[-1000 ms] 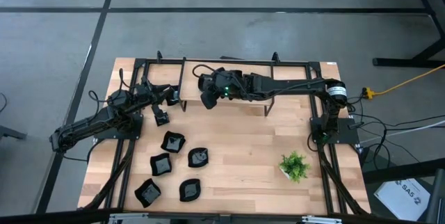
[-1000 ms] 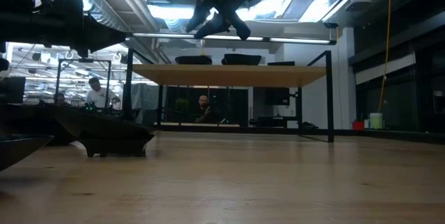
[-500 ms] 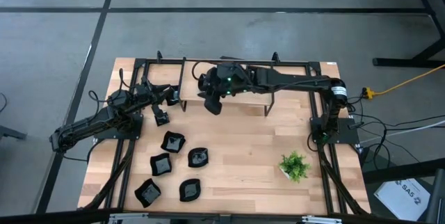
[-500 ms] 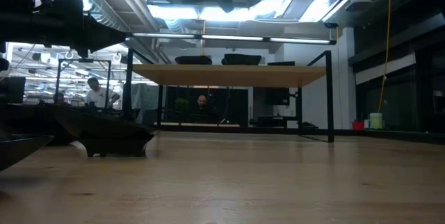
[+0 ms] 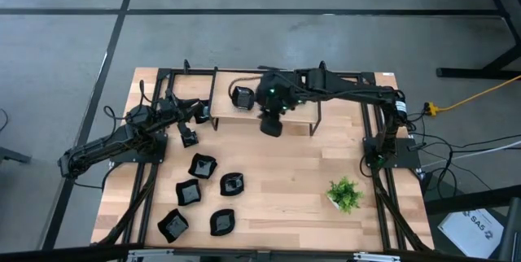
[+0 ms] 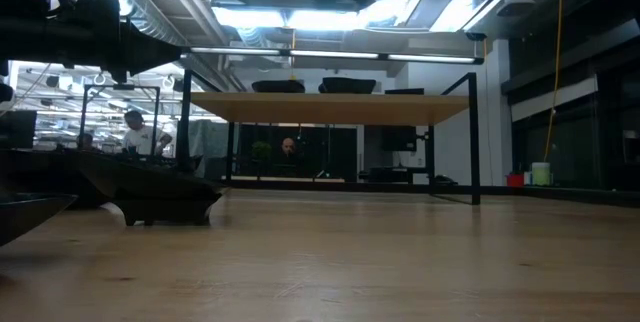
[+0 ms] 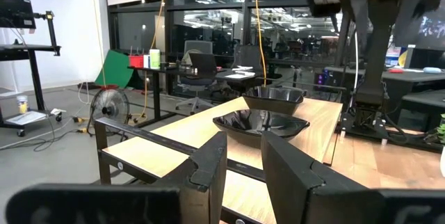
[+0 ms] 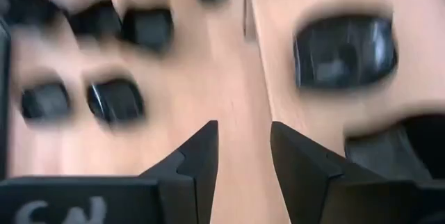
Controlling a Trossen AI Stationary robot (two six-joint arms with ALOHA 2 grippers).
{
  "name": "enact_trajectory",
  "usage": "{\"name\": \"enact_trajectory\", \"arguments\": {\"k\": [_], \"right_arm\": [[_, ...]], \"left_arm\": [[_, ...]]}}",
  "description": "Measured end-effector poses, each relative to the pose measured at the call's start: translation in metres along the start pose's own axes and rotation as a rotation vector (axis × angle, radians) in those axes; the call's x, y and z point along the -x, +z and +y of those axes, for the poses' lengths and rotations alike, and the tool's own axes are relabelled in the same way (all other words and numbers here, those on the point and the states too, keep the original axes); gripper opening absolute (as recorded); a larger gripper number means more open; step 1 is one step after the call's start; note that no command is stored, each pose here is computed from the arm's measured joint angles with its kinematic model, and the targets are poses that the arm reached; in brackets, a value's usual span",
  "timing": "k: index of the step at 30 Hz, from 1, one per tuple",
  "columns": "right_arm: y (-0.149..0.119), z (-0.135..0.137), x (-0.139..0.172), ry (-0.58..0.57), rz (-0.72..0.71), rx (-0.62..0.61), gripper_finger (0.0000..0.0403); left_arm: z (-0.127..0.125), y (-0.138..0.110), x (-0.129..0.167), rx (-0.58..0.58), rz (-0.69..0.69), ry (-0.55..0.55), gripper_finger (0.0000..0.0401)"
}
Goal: Pick & Place Mini shaped plates
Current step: Adjust the shelf
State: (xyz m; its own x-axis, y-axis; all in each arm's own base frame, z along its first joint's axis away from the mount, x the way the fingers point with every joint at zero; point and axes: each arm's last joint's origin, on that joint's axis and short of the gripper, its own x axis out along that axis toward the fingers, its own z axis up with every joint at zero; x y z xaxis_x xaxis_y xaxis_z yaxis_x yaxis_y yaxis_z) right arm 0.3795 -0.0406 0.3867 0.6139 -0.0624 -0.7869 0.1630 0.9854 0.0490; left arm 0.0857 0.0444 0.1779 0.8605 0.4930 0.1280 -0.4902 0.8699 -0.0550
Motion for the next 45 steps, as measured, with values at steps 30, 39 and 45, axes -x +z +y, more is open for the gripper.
{"name": "enact_trajectory", "arguments": {"k": [30, 39, 45], "right_arm": [[-0.224, -0.008, 0.032, 0.099, -0.670, 0.093, 0.0132], [-0.271, -0.014, 0.032, 0.116, -0.812, 0.060, 0.0132], [-0.294, -0.016, 0.027, 0.115, -0.920, 0.067, 0.0132]], "left_arm": [[0.000, 0.000, 0.000, 0.000, 0.000, 0.000, 0.0086], [0.000, 0.000, 0.000, 0.000, 0.000, 0.000, 0.0086], [0.000, 0.000, 0.000, 0.000, 0.000, 0.000, 0.0086]]}}
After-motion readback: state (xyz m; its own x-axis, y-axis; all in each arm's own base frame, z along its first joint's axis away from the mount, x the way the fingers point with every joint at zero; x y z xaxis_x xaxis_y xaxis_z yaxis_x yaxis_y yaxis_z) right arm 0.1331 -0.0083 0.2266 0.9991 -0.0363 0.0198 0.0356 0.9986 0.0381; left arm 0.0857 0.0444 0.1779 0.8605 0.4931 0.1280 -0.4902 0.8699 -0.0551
